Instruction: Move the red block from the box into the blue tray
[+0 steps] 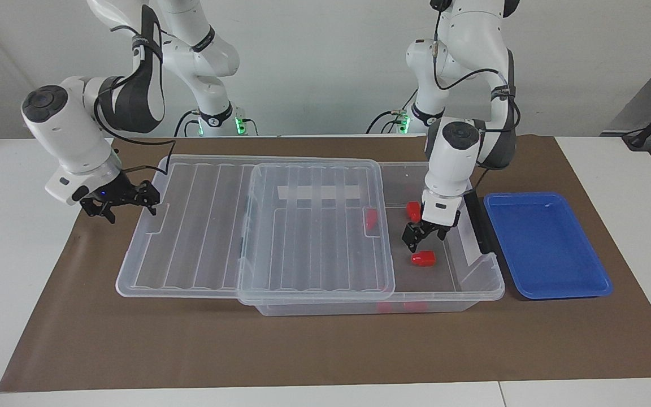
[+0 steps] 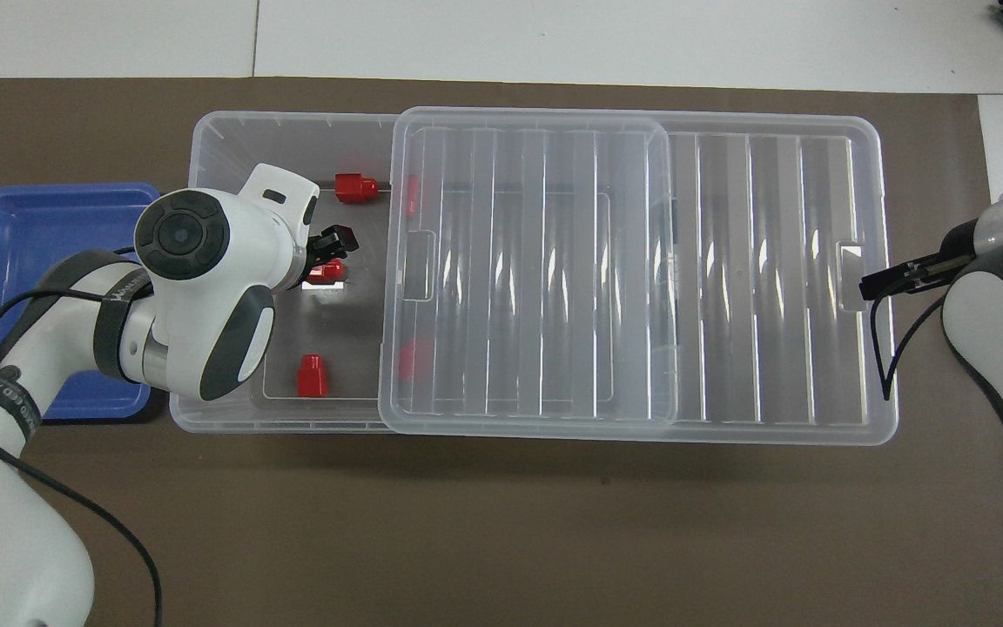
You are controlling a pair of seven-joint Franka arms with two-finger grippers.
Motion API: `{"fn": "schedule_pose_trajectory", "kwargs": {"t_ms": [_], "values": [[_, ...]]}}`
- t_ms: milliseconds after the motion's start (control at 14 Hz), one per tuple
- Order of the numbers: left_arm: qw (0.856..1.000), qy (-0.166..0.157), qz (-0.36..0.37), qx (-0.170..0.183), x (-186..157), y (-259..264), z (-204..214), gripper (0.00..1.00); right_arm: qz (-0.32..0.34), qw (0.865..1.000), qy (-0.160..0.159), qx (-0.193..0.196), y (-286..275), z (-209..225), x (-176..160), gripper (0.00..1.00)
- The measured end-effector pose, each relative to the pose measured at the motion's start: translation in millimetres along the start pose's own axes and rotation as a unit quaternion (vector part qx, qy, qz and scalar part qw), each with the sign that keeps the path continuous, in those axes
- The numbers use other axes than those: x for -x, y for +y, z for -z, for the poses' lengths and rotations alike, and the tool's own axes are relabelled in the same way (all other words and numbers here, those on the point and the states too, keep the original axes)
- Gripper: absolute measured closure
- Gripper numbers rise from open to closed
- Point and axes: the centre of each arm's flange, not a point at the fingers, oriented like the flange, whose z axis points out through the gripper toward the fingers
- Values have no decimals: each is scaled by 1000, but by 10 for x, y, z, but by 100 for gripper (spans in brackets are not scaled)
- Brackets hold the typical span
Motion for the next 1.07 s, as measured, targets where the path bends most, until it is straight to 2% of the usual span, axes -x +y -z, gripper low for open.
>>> {"fn": "schedule_pose_trajectory", "kwargs": {"t_ms": [143, 286, 500, 714, 857, 1071], "values": [[1000, 1, 27, 1, -25, -19, -81, 0, -1, 1000, 0, 0, 9, 0, 3, 0], [996, 4, 89, 3, -43, -20, -196, 0, -1, 1000, -1, 0, 8, 2, 4, 0], [978, 9, 207, 9, -58, -12, -344, 0, 2, 1000, -2, 0, -25, 80, 20, 0], [960, 9, 280, 9, -81, -43, -371, 0, -17, 1000, -6, -1, -184, 370, 112, 0], [951, 7, 308, 8, -77, -54, -389, 0, -37, 999, -3, 0, -367, 584, 171, 0], [946, 6, 325, 7, -4, -104, -506, 0, -82, 997, 2, 3, -722, 880, 249, 0]]}}
